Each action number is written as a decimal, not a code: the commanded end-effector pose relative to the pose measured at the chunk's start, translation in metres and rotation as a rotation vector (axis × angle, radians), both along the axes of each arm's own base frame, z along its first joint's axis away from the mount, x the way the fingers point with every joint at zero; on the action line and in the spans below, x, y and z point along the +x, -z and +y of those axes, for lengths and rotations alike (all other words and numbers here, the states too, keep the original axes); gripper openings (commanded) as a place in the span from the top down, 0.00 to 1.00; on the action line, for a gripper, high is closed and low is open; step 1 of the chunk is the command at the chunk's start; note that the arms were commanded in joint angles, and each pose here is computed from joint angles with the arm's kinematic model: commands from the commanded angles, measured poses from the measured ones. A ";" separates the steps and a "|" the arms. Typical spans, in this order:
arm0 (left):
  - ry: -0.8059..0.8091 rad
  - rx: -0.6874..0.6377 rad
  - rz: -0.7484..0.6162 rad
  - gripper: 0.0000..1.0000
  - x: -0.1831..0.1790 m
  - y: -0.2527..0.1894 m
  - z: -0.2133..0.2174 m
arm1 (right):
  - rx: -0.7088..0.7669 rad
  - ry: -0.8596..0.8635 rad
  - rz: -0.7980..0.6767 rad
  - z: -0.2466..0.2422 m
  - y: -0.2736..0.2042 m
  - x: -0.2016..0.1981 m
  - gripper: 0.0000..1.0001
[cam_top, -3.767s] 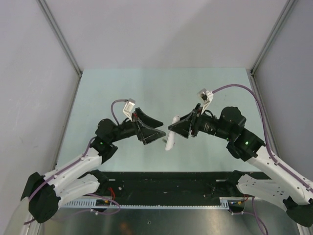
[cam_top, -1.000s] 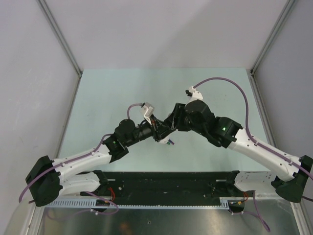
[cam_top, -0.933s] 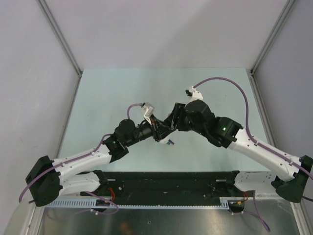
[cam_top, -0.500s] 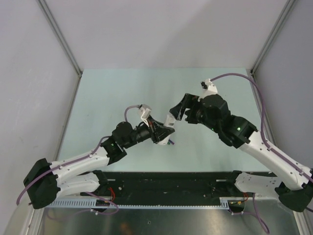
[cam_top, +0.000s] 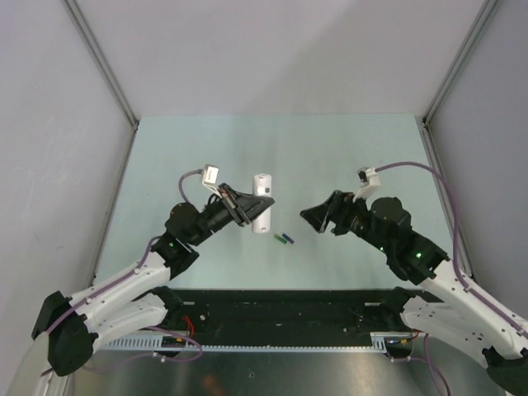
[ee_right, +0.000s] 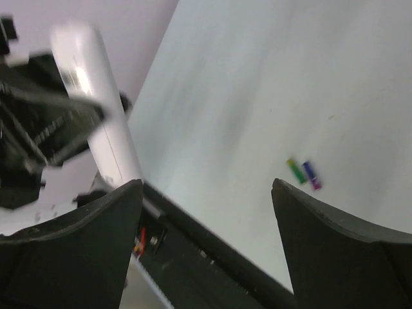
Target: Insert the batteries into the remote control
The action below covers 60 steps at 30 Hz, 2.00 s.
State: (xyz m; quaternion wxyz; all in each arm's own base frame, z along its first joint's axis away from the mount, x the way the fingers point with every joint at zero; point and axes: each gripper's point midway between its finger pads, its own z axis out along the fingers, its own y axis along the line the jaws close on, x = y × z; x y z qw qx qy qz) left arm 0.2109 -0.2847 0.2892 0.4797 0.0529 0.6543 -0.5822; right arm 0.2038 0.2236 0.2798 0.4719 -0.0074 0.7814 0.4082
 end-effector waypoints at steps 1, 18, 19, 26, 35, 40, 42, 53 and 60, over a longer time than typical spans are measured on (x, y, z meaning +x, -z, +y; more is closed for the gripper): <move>0.013 -0.158 0.039 1.00 -0.003 -0.040 0.010 | 0.228 -0.289 -0.080 0.037 -0.026 -0.034 0.11; 0.136 -0.207 0.083 1.00 -0.013 -0.044 -0.012 | 0.457 -0.451 -0.024 0.086 -0.025 -0.030 0.26; 0.139 -0.206 0.080 1.00 -0.014 -0.044 -0.013 | 0.457 -0.458 -0.019 0.088 -0.024 -0.030 0.29; 0.152 -0.206 0.080 1.00 -0.016 -0.045 -0.019 | 0.472 -0.489 -0.008 0.099 -0.019 -0.029 0.31; 0.173 -0.197 0.117 0.93 -0.018 -0.036 -0.026 | 0.513 -0.571 -0.015 0.106 -0.025 -0.038 0.84; 0.171 -0.199 0.097 0.42 -0.018 -0.041 -0.024 | 0.503 -0.611 -0.012 0.106 -0.025 -0.046 1.00; 0.171 -0.199 0.092 0.36 -0.017 -0.042 -0.023 | 0.497 -0.623 -0.013 0.105 -0.025 -0.050 1.00; 0.210 -0.160 0.077 0.72 -0.015 -0.035 -0.024 | 0.451 -0.632 -0.005 0.094 -0.022 -0.054 1.00; 0.227 -0.144 0.057 0.74 -0.016 -0.035 -0.025 | 0.440 -0.658 0.006 0.091 -0.022 -0.059 1.00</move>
